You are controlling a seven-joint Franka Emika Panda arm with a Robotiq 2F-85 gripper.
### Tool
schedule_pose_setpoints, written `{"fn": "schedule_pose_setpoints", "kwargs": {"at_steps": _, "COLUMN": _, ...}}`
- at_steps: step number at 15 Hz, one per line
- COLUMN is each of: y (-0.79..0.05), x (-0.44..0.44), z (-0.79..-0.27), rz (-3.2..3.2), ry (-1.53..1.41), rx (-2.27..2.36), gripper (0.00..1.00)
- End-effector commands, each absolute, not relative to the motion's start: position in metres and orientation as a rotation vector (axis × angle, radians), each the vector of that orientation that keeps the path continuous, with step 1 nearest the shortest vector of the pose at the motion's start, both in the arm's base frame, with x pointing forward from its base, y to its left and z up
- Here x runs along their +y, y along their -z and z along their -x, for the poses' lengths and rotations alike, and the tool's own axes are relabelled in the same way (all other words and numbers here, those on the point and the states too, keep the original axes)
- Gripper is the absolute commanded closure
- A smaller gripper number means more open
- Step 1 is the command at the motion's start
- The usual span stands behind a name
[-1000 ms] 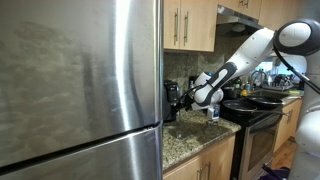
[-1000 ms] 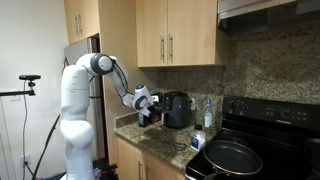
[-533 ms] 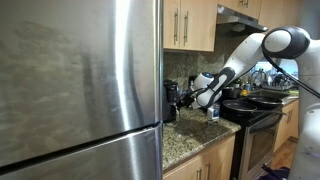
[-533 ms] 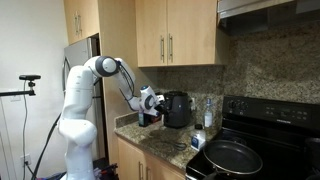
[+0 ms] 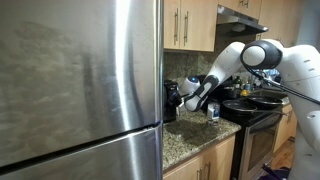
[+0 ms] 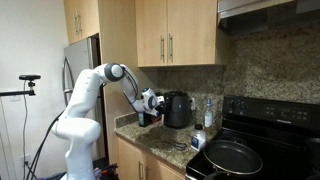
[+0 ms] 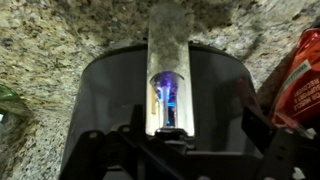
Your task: Open the airfryer
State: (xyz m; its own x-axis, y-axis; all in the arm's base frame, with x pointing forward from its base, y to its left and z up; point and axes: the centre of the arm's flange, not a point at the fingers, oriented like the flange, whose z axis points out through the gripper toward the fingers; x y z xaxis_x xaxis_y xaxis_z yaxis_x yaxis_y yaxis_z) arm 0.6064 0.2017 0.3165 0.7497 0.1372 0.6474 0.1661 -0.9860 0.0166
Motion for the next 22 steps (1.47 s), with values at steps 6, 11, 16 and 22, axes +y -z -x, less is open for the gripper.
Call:
{"fn": "schedule_pose_setpoints", "kwargs": {"at_steps": 6, "y": -0.306, "x": 0.200, "z": -0.623, "rz": 2.971, "ry": 1.075, "rx": -0.128, "gripper": 0.53}}
{"fn": "schedule_pose_setpoints", "kwargs": {"at_steps": 11, "y": -0.312, "x": 0.185, "z": -0.619, "rz": 2.998, "ry": 1.029, "rx": -0.052, "gripper": 0.84}}
{"fn": "schedule_pose_setpoints", "kwargs": {"at_steps": 16, "y": -0.327, "x": 0.175, "z": -0.596, "rz": 3.133, "ry": 0.881, "rx": 0.008, "gripper": 0.84}}
{"fn": "schedule_pose_setpoints", "kwargs": {"at_steps": 22, "y": -0.332, "x": 0.145, "z": -0.574, "rz": 3.230, "ry": 0.636, "rx": 0.141, "gripper": 0.84}}
